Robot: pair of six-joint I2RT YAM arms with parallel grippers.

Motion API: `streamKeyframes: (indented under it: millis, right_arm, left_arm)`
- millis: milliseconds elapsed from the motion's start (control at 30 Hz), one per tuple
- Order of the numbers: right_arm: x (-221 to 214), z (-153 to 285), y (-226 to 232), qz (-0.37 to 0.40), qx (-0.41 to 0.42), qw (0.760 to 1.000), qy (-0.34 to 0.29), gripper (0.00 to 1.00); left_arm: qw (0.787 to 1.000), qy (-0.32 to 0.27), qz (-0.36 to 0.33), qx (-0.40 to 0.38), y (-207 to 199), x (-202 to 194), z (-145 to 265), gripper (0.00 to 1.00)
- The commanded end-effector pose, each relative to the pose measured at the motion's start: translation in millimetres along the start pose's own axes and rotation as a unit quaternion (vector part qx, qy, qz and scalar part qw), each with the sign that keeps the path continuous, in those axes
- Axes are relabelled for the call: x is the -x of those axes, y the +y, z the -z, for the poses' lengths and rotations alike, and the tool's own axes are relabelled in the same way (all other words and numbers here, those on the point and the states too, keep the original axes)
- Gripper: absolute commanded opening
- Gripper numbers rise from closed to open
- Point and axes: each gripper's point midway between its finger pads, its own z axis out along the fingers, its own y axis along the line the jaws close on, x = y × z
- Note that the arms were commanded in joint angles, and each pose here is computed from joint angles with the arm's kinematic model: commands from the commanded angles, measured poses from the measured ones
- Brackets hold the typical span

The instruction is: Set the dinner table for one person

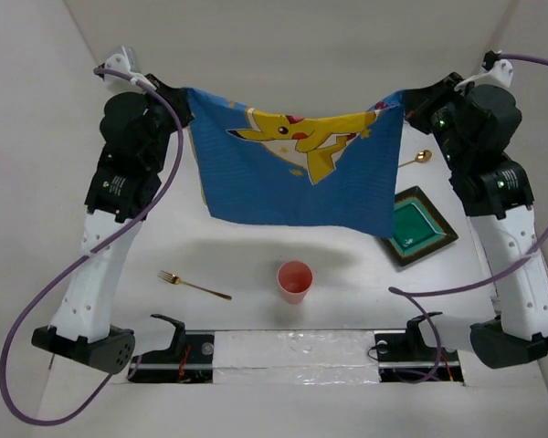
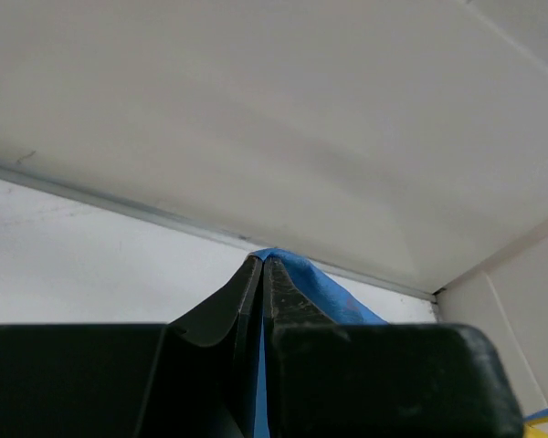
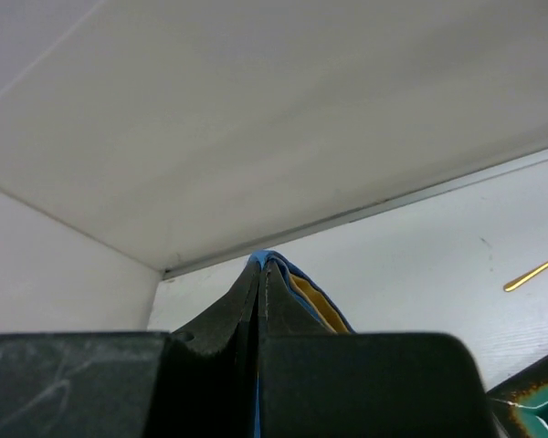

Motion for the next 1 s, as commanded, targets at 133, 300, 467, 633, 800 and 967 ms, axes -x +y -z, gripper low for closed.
streamKeyframes:
  millis: [133,300,467,633,800,967]
  right_arm:
    - [-44.4,-64.4,-29.6,0.011,-0.011,0.998,0.068,0.00]
    - [-33.3,-108.8,-19.2,0.000,-0.002,0.998,0.060,0.00]
    - [1.7,-121.9,0.9,-0.022,0.026,0.999,0.029,0.00]
    - [-0.3,-112.9,-3.4,-0.023,0.026,0.999,0.033,0.00]
    - [-123.1,-111.5,-69.5,-0.041,-0.007,0.987,0.156,0.00]
    - [-213.7,-96.3,-118.8,-0.057,-0.022,0.973,0.222,0.00]
  left_arm:
    - [0.995,0.096,-0.006,0.018,37.6,-86.0,-84.5,0.00]
    - [0.995,0.099,0.018,-0.005,43.7,-60.9,-125.0,0.00]
    - [0.994,0.062,0.076,-0.055,36.7,-2.0,-135.6,0.00]
    - [0.991,0.064,0.091,-0.071,60.5,1.3,-120.8,0.00]
    - [0.984,0.157,0.078,-0.020,118.4,-102.3,-109.5,0.00]
    - [0.972,0.212,0.094,0.030,168.4,-189.6,-76.2,0.00]
